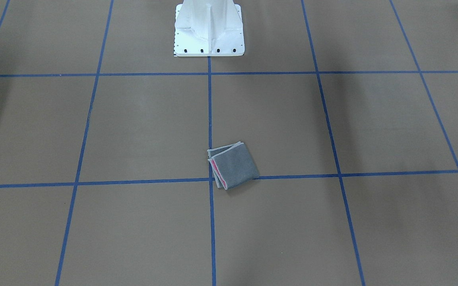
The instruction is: Fold towel twice with both arms
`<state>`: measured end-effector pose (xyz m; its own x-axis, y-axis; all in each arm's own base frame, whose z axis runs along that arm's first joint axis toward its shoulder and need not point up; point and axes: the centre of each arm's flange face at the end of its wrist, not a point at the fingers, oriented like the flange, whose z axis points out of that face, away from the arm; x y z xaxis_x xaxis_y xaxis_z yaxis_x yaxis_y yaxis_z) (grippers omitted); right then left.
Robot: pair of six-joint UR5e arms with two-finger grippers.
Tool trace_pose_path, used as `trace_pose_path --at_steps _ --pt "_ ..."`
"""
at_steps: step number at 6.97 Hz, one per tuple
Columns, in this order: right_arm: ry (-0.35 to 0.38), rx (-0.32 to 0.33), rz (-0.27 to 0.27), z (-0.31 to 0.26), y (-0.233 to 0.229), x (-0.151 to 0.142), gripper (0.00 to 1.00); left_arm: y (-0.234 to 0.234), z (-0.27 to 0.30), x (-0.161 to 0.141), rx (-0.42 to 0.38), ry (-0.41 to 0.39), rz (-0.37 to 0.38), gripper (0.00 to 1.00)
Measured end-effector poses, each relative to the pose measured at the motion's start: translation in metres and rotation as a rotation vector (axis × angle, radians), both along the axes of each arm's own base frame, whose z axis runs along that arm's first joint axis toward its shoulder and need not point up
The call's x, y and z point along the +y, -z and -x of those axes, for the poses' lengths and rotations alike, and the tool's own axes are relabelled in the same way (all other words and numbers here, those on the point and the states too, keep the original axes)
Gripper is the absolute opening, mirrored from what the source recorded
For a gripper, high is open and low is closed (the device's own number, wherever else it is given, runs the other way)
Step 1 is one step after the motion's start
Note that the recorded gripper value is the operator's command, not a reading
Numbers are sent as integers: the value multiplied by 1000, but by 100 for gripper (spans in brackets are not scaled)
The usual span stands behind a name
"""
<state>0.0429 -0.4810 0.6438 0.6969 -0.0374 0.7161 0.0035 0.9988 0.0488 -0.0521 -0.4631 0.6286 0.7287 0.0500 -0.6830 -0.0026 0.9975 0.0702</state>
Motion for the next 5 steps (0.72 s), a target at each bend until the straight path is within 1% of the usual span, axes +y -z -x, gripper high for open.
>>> trace_pose_path --at_steps 2,4,5 --pt "9 9 -30 4 13 -8 100 -1 0 0 -1 0 1 100" --pt "9 51 -41 3 15 -9 100 0 0 1 0 0 1 100" --pt "10 55 -41 3 14 -8 100 0 0 1 0 0 1 100"
